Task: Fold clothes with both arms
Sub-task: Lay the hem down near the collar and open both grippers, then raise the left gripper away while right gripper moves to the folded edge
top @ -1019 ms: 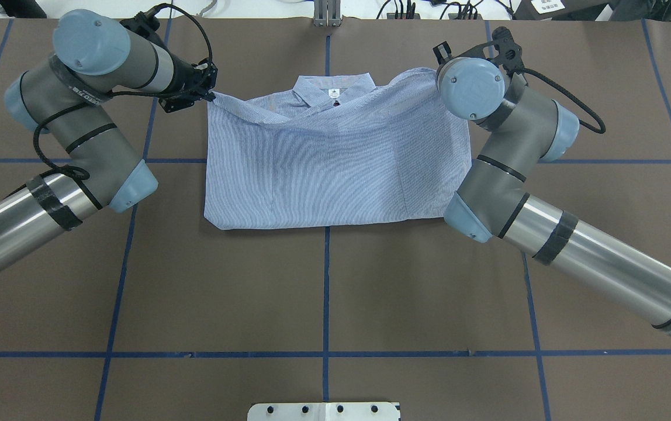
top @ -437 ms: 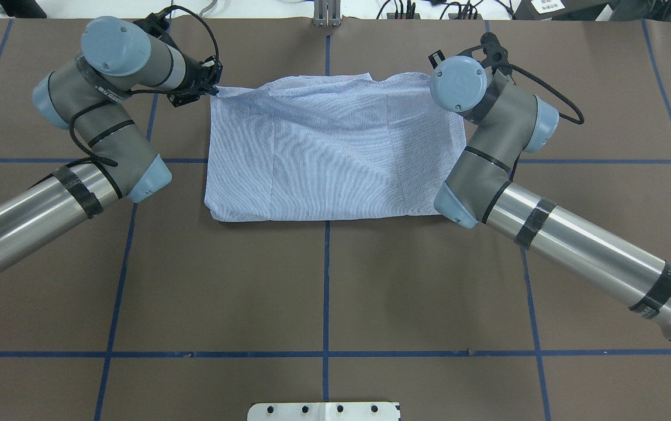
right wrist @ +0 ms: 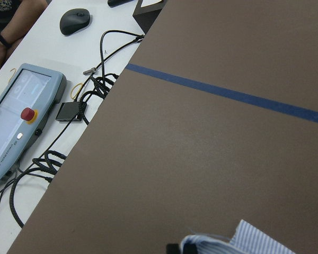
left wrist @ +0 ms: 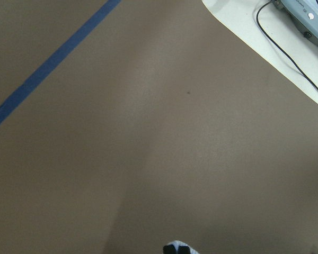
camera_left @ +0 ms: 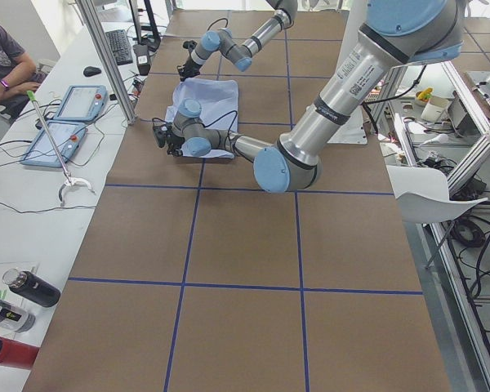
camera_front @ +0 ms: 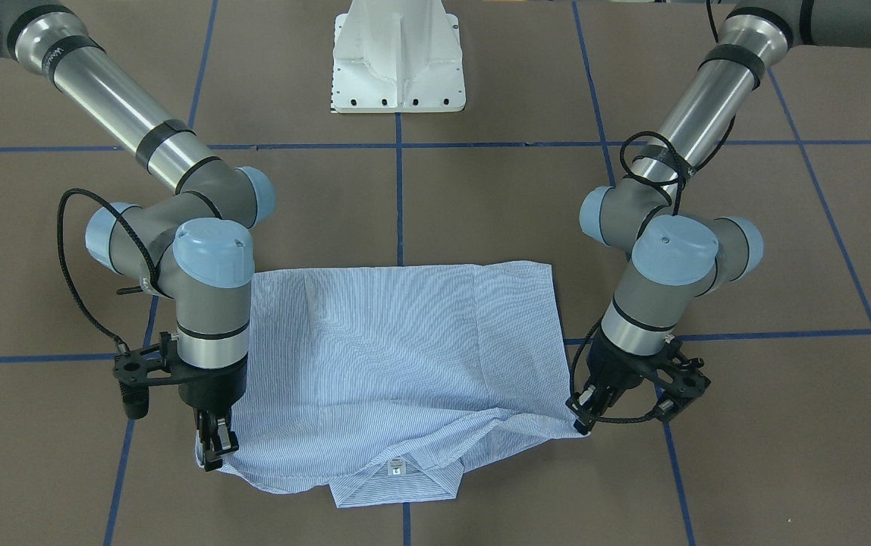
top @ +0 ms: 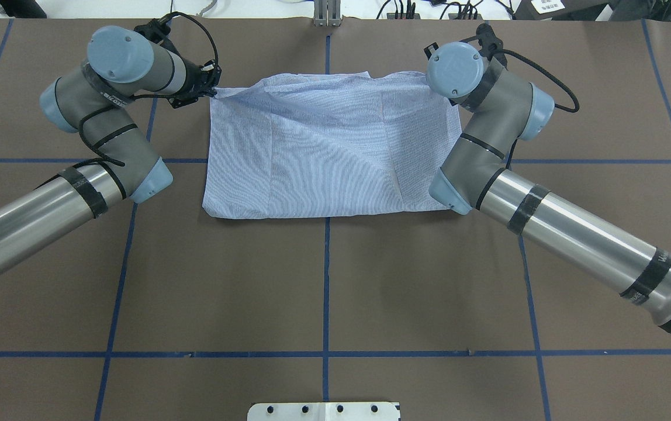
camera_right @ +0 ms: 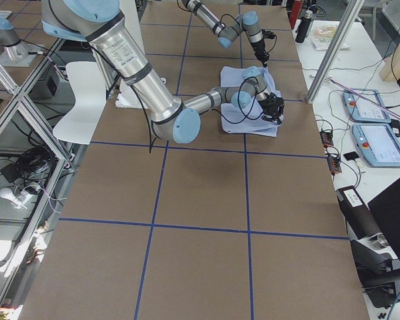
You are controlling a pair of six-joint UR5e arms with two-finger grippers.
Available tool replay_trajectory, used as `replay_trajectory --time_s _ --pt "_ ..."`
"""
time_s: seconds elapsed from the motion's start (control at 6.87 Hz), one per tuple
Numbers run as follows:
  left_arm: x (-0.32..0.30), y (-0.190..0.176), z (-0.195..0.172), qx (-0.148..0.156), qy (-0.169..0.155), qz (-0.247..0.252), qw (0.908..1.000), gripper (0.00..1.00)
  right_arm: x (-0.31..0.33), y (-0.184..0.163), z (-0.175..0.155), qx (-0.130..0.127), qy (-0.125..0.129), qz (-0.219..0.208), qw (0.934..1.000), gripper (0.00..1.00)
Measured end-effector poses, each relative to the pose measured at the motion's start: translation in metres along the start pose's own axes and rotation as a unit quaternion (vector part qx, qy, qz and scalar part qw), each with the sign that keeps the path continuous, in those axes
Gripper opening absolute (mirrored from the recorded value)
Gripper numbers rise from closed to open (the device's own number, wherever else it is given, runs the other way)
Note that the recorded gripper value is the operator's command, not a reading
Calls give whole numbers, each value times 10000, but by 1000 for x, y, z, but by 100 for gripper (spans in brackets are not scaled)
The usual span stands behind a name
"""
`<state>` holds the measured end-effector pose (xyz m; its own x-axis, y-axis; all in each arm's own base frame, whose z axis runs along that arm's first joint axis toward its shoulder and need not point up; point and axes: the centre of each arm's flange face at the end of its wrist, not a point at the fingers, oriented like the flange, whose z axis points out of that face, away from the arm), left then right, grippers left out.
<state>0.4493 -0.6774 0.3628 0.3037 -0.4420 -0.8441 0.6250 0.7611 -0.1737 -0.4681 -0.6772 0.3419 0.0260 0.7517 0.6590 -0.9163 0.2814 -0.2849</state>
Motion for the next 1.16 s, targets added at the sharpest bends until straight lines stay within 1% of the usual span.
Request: replay_trajectory --time_s 0.15,0.44,0.58,0.73,0.87,1.02,1.16 --pt "-1 -1 2 28 -6 75 10000 35 -2 -12 5 -54 15 62 10000 39" --pt "1 -3 0 46 21 182 9998 36 -2 -17 8 -145 -8 111 9998 40" --pt "9 -9 -13 45 148 276 9995 36 -3 -17 3 -234 -60 136 9996 43" --pt "21 -17 -36 -67 356 359 9987 36 3 -20 -9 -385 -158 160 9990 48" --pt "25 -23 -62 -287 554 409 9972 37 26 -20 -30 -619 -259 126 9977 55" --pt "20 -26 -89 -440 740 452 9953 39 60 -4 -56 -921 -321 24 9952 67" --pt "14 -24 -107 -506 862 482 9938 39 98 14 -82 -1195 -320 -96 9923 69"
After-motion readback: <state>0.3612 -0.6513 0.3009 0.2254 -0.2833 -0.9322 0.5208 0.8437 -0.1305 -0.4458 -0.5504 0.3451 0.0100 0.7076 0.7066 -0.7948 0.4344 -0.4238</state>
